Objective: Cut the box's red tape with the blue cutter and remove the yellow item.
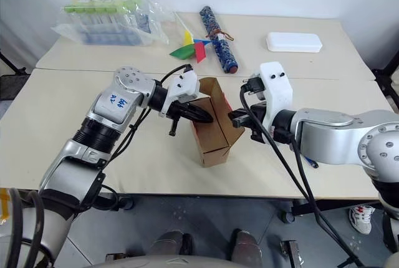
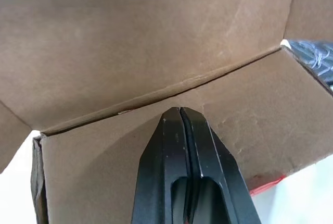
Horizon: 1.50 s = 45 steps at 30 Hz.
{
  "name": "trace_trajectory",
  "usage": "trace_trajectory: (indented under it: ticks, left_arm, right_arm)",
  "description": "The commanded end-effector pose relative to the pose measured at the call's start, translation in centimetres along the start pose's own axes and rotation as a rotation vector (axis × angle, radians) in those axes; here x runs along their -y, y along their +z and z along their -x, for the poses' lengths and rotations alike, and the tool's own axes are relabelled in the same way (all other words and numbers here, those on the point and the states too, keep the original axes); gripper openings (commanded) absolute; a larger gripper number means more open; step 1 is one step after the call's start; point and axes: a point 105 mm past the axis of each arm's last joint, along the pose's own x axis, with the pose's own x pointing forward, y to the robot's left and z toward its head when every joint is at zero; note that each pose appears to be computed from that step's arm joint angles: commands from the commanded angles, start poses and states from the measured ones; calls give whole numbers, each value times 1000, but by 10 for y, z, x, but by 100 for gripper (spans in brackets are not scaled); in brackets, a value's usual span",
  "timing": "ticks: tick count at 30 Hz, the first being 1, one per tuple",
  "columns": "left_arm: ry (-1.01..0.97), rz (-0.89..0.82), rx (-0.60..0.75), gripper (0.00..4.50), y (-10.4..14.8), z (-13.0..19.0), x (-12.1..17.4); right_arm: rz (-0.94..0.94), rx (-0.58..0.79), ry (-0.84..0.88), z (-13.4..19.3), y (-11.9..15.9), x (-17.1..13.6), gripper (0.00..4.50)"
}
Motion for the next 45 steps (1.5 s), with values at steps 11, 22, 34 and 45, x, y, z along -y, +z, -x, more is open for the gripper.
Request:
trace_trajectory:
  ticks: [11,22,34,45]
  left_arm:
    - [-25,30,-192,0,-45,20,17]
    - [-23,56,-214,0,-56,21,30]
    - [44,122,-210,0,-64,26,33]
    - [78,134,-181,0,-63,16,28]
  right_arm:
    - [73,-127,-54,27,-18,20,2]
    - [68,-174,-38,30,-21,25,2]
    - [-2,-275,-37,25,-46,34,2]
    - [-29,-302,0,11,-53,28,2]
